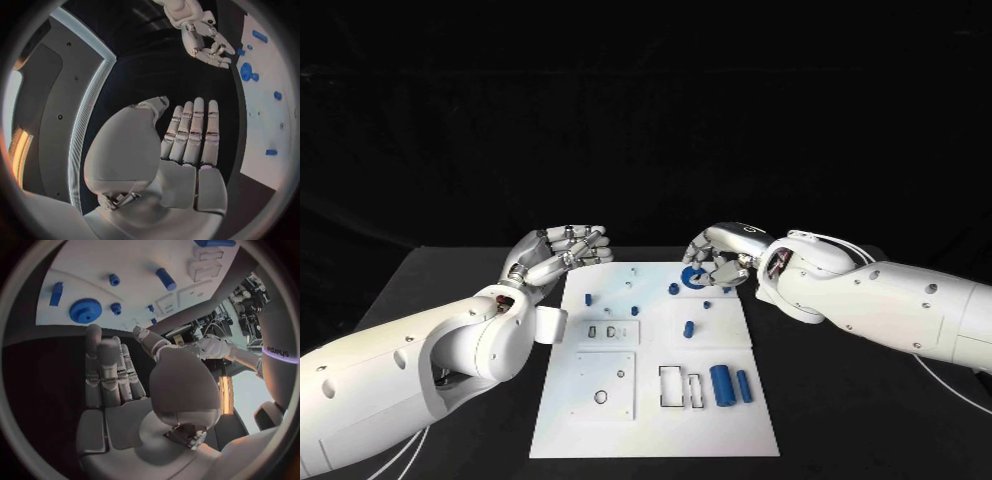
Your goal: Assemble the parts on the task board
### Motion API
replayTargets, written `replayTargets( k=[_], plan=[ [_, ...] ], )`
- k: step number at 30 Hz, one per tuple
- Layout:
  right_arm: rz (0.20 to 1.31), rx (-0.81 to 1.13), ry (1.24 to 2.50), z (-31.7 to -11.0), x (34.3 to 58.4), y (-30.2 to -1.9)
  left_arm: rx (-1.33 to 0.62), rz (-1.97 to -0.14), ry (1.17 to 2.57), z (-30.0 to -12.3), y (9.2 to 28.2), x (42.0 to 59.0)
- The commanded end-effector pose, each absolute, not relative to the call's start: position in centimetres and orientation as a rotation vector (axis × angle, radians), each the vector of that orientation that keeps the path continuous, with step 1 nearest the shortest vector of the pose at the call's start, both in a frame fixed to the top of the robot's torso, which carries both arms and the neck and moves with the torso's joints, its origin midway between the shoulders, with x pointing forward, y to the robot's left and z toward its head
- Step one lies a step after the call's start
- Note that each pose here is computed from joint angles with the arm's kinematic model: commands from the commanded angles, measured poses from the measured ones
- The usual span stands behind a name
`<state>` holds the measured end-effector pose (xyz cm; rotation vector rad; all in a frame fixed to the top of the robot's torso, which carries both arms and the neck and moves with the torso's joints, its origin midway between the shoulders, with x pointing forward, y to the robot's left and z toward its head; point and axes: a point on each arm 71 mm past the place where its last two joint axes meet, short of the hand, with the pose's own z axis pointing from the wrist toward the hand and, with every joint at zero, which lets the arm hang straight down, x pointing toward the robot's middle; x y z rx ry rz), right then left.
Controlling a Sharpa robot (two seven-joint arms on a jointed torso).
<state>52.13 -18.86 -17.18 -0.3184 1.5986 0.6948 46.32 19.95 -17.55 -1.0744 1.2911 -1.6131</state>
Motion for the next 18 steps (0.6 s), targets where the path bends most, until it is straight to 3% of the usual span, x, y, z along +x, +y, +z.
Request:
replayTargets(
  k=[1, 18],
  plan=[
    [0.565, -0.417, 1.601, -17.3, 52.3, -18.6, -1.065, -1.665, 1.306, -17.2, 19.4, 46.1],
    [0.521, -0.451, 1.597, -17.4, 52.8, -16.9, -1.055, -1.7, 1.301, -16.4, 18.9, 45.6]
  ],
)
